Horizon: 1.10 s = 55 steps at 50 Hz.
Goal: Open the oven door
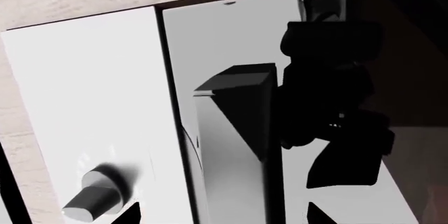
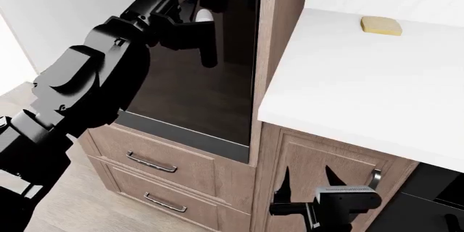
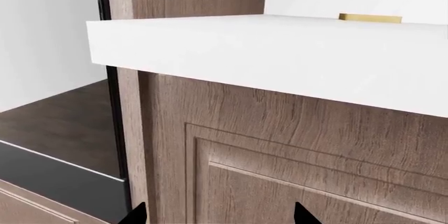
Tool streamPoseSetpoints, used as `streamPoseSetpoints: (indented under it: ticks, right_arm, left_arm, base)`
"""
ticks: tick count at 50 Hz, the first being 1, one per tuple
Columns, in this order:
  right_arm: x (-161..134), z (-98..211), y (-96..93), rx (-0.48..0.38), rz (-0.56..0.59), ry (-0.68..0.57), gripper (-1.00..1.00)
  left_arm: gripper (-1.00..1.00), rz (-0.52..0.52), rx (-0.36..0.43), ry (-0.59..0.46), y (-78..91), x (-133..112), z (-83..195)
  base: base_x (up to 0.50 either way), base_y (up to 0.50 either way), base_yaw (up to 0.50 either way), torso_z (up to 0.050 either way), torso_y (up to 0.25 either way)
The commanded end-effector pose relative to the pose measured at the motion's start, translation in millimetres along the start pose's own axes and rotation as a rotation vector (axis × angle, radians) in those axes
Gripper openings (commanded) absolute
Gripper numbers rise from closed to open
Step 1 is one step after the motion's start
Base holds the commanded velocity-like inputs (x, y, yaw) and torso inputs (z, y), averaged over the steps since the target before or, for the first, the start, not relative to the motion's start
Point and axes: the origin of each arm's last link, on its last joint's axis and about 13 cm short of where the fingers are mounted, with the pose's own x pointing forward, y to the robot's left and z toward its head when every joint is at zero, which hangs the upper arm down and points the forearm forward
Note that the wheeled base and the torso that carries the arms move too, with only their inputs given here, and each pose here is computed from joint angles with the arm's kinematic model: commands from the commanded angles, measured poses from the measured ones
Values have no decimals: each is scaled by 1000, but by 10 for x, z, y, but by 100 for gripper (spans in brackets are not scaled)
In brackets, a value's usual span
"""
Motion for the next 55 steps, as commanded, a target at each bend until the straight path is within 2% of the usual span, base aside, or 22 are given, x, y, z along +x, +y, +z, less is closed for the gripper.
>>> streamPoseSetpoints:
  ticks: [1, 17, 18, 43, 55]
  right_arm:
    - [-3, 7, -2, -1, 0, -1, 100]
    - [2, 7, -2, 0, -1, -2, 100]
    - [0, 10, -2, 1, 0, -2, 100]
    - [-9, 14, -1, -1, 2, -8, 100]
    - [-6, -2, 10, -7, 6, -5, 100]
  left_arm:
    - [100, -1, 1, 5, -4, 41, -16]
    - [100, -2, -8, 5, -7, 69, -24]
    - [-100, -4, -16, 2, -10, 72, -25]
    - [-100, -16, -46, 0, -17, 48, -31]
    - [-100, 6, 13, 10, 75, -83, -49]
  base:
    - [0, 0, 0, 0, 0]
    - [0, 0, 0, 0, 0]
    - [0, 0, 0, 0, 0]
    - [0, 0, 0, 0, 0]
    - [0, 0, 0, 0, 0]
